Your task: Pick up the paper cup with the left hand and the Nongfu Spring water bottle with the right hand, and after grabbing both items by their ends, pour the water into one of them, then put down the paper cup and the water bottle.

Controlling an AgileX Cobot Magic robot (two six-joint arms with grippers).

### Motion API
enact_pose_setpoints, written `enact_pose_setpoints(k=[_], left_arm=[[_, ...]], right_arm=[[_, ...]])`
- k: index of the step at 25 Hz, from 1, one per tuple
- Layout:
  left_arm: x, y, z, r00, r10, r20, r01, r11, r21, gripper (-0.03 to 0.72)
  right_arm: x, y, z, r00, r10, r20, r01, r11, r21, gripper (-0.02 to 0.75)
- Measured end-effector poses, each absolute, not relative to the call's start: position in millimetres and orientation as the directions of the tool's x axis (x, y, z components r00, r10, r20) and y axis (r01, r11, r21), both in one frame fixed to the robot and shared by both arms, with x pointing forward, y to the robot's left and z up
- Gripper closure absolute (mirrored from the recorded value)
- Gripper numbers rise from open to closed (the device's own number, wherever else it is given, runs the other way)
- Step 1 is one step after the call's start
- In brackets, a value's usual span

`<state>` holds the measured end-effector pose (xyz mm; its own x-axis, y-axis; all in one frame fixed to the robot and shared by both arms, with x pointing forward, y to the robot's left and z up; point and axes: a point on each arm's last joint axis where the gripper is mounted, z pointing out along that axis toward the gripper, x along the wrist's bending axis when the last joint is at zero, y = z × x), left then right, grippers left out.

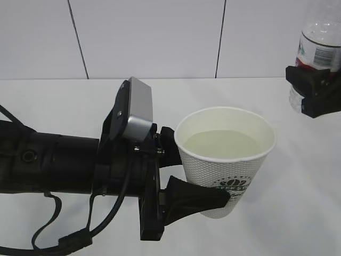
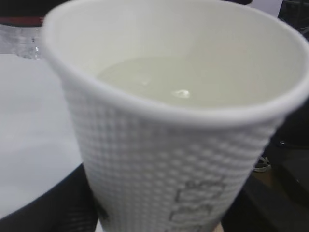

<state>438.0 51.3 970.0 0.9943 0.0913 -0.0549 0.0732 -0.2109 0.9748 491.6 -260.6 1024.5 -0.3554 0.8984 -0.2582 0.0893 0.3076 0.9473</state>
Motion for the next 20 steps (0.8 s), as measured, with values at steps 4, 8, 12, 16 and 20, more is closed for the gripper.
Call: enact_pose_setpoints(k=[4,8,12,16,20], left_arm=[[438.0,51.3,970.0,0.994,0.091,-0.055,0.073,-0.211,0.975,0.188],[438.0,51.3,970.0,0.994,0.091,-0.055,0.073,-0.211,0.975,0.19],[438.0,51.3,970.0,0.994,0.091,-0.055,0.073,-0.211,0.975,0.19],[438.0,51.3,970.0,0.994,0.091,-0.055,0.073,-0.211,0.975,0.19],[438.0,51.3,970.0,0.994,0.091,-0.055,0.073,-0.211,0.975,0.19]], right_arm=[[486.0,-263.1,1013.6,-0.334,0.92,-0.207,0.14,0.265,0.954,0.307],[481.4,-265.2,1005.2,-0.312,0.935,-0.166,0.18,0.23,0.957,0.307],[478.3,-268.1,999.6,-0.274,0.955,-0.115,0.213,0.178,0.961,0.307],[473.1,-270.5,991.3,-0.244,0.967,-0.075,0.251,0.137,0.958,0.307],[467.3,-273.1,982.4,-0.21,0.977,-0.035,0.29,0.096,0.952,0.307]])
